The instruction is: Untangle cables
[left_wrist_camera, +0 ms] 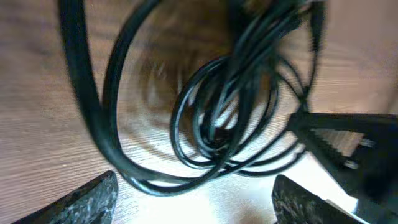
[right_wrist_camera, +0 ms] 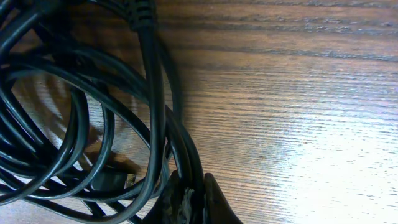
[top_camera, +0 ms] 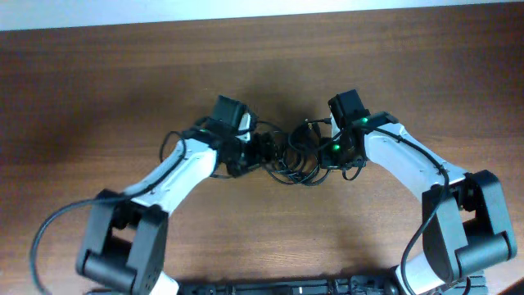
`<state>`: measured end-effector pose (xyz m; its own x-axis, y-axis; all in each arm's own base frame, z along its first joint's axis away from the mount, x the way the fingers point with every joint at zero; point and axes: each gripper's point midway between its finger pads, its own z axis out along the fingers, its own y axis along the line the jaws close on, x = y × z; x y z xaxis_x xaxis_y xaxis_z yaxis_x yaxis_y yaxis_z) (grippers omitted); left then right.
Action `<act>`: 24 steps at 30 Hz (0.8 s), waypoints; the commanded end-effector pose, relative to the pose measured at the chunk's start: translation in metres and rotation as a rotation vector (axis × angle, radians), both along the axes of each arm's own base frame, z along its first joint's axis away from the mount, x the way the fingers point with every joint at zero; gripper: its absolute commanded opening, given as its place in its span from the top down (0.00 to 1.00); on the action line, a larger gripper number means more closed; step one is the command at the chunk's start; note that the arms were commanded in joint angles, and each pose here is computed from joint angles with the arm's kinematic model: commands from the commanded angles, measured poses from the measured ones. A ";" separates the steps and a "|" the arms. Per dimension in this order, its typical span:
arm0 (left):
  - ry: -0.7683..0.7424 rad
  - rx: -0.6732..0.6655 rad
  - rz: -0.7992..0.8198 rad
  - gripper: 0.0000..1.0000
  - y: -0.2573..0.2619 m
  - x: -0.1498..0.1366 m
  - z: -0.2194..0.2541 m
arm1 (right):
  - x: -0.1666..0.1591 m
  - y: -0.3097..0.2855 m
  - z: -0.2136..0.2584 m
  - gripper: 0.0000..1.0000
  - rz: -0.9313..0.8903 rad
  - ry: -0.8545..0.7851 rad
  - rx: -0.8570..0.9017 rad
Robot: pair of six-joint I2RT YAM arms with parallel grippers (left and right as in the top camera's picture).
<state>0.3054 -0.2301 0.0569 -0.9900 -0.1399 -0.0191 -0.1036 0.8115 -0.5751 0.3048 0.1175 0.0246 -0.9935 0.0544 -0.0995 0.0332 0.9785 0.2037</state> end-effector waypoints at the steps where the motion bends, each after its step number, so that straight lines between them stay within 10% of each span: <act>1: 0.042 0.077 0.053 0.26 0.001 0.001 -0.022 | -0.001 -0.004 -0.002 0.96 -0.013 0.005 -0.016; 5: -0.028 0.148 0.088 0.47 0.010 0.016 -0.028 | -0.001 -0.004 -0.002 0.96 -0.013 0.005 -0.016; 7: -0.067 0.125 0.097 0.99 0.007 0.026 -0.023 | -0.001 -0.004 -0.002 0.96 -0.013 0.006 -0.017; 22: -0.254 -0.290 0.298 1.00 0.143 0.083 0.093 | -0.002 -0.014 -0.004 0.96 -0.022 0.003 -0.075; 24: -0.259 -0.321 0.358 0.88 0.169 0.086 0.098 | -0.001 -0.014 -0.004 0.96 -0.022 0.002 -0.074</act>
